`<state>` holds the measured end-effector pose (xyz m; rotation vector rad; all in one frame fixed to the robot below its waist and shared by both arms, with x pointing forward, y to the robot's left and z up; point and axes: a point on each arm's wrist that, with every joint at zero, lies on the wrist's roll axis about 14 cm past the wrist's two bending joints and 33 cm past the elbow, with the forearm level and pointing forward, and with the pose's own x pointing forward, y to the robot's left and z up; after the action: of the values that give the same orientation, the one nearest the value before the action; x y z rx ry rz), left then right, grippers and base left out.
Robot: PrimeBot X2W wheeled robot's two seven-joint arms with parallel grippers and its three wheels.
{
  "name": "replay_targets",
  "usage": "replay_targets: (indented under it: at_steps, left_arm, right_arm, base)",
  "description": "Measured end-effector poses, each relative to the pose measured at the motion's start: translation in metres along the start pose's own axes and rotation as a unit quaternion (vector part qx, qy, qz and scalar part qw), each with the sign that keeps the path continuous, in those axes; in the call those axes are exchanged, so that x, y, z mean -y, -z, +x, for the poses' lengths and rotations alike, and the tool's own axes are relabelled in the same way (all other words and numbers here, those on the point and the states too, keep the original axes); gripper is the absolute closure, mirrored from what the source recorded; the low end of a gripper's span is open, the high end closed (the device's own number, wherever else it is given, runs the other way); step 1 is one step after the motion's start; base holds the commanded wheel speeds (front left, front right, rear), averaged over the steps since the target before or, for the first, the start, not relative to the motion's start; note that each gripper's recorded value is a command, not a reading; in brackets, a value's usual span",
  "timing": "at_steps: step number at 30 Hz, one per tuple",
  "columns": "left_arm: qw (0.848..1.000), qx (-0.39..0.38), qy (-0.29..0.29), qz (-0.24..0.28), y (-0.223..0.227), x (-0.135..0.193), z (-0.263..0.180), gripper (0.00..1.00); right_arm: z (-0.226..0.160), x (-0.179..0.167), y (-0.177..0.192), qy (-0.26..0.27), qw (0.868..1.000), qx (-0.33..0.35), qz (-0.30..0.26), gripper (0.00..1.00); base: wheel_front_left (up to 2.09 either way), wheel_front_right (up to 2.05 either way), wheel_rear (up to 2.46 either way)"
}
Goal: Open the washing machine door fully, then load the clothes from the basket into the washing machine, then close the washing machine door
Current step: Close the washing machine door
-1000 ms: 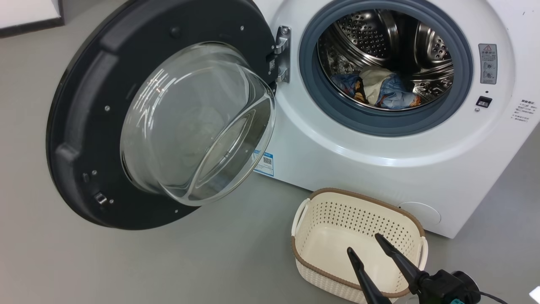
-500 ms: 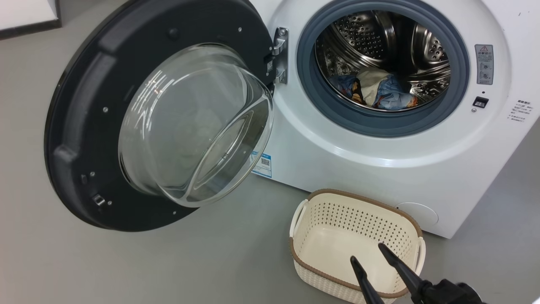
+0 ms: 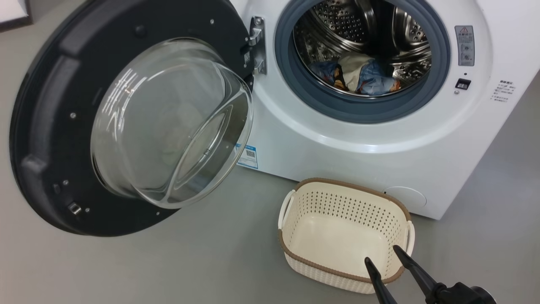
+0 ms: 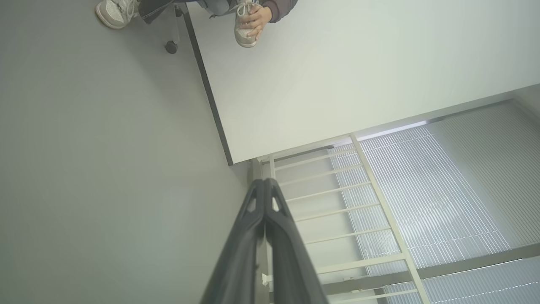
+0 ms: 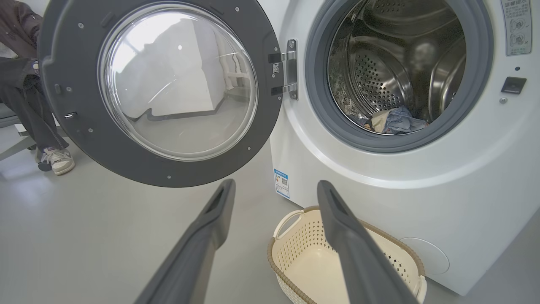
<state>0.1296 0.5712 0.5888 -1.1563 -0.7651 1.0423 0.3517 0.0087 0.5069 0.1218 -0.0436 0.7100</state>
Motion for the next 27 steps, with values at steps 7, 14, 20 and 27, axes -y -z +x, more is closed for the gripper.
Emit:
replay_targets:
  at_steps: [7, 14, 20, 27]
  left_arm:
    - [1.000, -0.018, 0.001, -0.019, 0.018, 0.004, 0.006, 1.00]
    - [0.999, -0.040, -0.009, -0.030, 0.044, -0.002, 0.006, 1.00]
    - [0.997, -0.064, -0.005, -0.031, 0.087, 0.002, 0.006, 1.00]
    - [0.996, -0.083, -0.016, -0.027, 0.124, -0.005, 0.006, 1.00]
  right_arm:
    - [-0.002, 0.015, 0.009, 0.005, 1.000, -0.014, -0.004, 0.00]
    - [-0.001, 0.036, 0.022, 0.004, 0.999, -0.033, -0.011, 0.00]
    - [-0.001, 0.068, 0.041, 0.015, 0.998, -0.058, -0.008, 0.00]
    - [-0.003, 0.088, 0.063, 0.025, 0.996, -0.084, 0.000, 0.00]
  base:
    - [0.00, 0.00, 0.00]
    - [0.00, 0.00, 0.00]
    - [0.00, 0.00, 0.00]
    - [0.00, 0.00, 0.00]
